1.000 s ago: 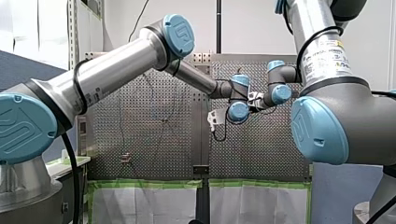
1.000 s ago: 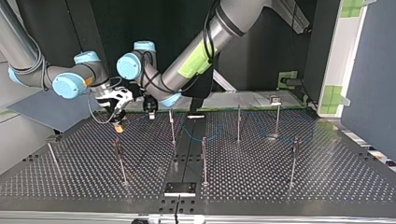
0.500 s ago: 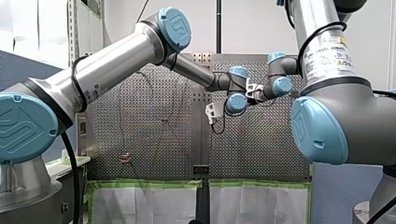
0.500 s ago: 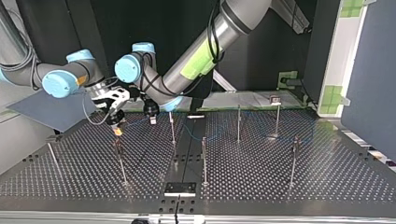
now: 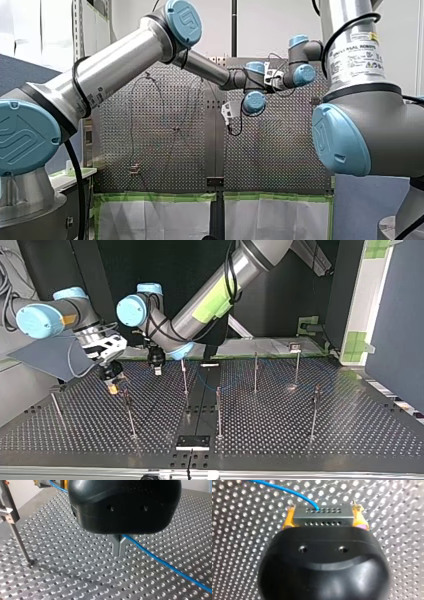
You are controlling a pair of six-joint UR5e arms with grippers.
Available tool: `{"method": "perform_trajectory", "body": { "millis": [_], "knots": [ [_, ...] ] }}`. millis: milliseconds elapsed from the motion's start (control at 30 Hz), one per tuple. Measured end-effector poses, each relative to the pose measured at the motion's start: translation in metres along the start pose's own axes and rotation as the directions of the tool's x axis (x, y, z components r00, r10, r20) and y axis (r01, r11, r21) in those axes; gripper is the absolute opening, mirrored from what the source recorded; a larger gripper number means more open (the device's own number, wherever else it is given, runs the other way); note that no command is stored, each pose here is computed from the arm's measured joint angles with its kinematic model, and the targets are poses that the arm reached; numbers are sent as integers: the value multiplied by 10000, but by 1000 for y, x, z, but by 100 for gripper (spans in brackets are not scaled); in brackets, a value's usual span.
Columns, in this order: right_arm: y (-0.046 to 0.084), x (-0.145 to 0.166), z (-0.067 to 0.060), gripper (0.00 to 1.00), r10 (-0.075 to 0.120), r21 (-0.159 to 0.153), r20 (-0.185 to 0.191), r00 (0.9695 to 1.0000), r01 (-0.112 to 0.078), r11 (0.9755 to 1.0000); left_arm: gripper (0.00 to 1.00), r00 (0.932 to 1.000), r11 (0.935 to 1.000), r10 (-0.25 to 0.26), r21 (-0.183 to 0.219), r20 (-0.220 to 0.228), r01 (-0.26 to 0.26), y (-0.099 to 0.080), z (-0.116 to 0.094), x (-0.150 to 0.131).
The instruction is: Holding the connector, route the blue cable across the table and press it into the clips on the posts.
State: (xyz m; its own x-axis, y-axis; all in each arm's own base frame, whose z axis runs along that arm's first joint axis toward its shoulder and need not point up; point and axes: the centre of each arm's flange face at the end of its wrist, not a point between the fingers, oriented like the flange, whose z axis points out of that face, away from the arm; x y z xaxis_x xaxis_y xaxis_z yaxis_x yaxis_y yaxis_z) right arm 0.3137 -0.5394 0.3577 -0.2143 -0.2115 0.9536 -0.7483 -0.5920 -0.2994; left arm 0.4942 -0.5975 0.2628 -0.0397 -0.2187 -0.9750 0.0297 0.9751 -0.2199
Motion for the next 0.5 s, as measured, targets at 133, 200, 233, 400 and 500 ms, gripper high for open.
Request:
{"method": "perform_trajectory", "body": {
  "millis": [133,200,233,400,500],
  "knots": [
    [-2,4,-2,0,96,-15,-21,10000,-96,10000,0,9998,9998,-183,-98,92,184,2,0,-15],
    [-2,6,-4,0,127,-27,-8,9999,-127,9999,0,9996,9996,-242,-131,143,244,2,-1,-23],
    [-3,8,-5,0,141,-30,-9,9999,-141,9999,0,9995,9996,-259,-133,159,261,2,-2,-26],
    [-6,15,-9,0,180,-16,-91,9998,-181,9998,0,9995,9996,-279,-82,175,281,-1,-8,-33],
    [-7,20,-11,0,198,-22,-160,9997,-198,9998,0,9995,9996,-263,-40,151,263,-4,-11,-34]
  ]
}}
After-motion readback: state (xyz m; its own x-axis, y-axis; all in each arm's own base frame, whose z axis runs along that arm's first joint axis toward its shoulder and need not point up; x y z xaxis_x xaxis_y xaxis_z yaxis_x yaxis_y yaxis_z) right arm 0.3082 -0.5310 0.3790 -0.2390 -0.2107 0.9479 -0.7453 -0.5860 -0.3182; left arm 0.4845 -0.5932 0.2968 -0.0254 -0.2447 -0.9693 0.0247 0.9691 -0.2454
